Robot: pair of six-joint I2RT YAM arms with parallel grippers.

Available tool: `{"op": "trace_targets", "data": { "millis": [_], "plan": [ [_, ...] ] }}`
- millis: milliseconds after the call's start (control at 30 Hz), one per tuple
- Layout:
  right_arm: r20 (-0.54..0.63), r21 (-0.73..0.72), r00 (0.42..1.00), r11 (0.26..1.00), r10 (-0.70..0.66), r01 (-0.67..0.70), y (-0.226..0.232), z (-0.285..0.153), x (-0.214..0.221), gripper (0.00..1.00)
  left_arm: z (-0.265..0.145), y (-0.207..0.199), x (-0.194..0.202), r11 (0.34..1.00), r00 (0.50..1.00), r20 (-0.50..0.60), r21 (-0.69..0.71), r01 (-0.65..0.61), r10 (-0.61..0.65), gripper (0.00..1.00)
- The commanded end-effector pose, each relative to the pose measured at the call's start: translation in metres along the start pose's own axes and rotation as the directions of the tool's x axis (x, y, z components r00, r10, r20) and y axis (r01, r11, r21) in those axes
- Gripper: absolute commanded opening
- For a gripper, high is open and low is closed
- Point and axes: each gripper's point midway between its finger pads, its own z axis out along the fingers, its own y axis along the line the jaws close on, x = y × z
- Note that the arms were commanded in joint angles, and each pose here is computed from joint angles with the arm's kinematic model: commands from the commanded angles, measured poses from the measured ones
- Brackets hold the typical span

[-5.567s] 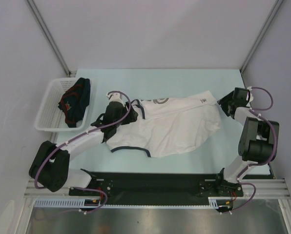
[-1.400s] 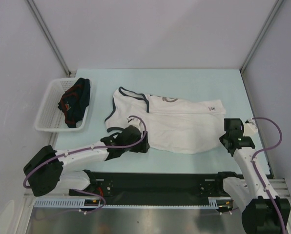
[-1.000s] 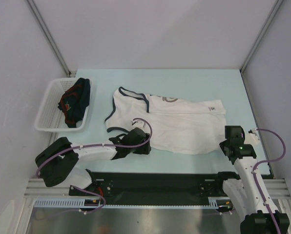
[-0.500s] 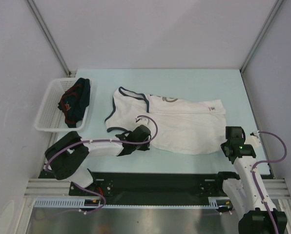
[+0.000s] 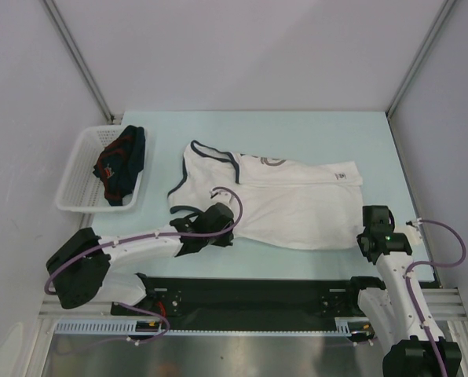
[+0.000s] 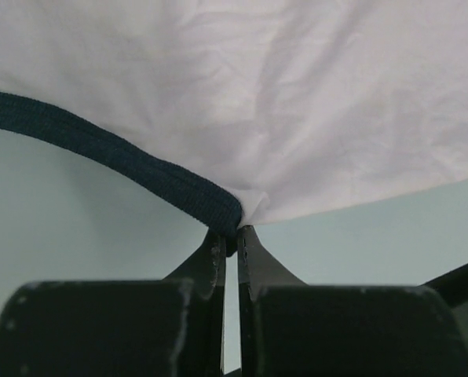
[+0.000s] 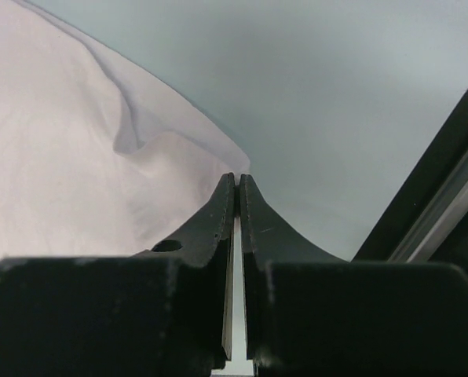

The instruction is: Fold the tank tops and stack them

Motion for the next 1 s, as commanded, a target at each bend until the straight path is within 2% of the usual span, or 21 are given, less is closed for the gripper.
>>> {"op": "trace_targets", "data": {
  "millis": [0,400,700,967],
  "plan": [
    [0.047,0.051,0.998,0.998,0.046,-0.048,-0.01,0.002,-0.007,0.0,-0.008,0.003,0.012,1.0,0.999,-0.04,0.009,-0.019,0.02,0.0],
    [0.041,0.12,0.999,0.992,-0.03,0.025,-0.008,0.013,-0.007,0.0,0.002,-0.006,0.024,0.998,0.995,-0.096,0.052,-0.018,0.023,0.0],
    [0.15,0.035,0.98,0.991,-0.132,0.128,0.047,0.005,-0.05,0.01,0.004,-0.009,-0.02,0.999,0.998,-0.044,0.017,-0.039,0.04,0.0],
    [0.158,0.026,0.963,0.975,-0.22,0.218,0.091,0.019,-0.063,0.02,0.008,-0.008,-0.061,0.998,0.999,-0.008,-0.017,-0.054,0.054,0.0]
  ]
}}
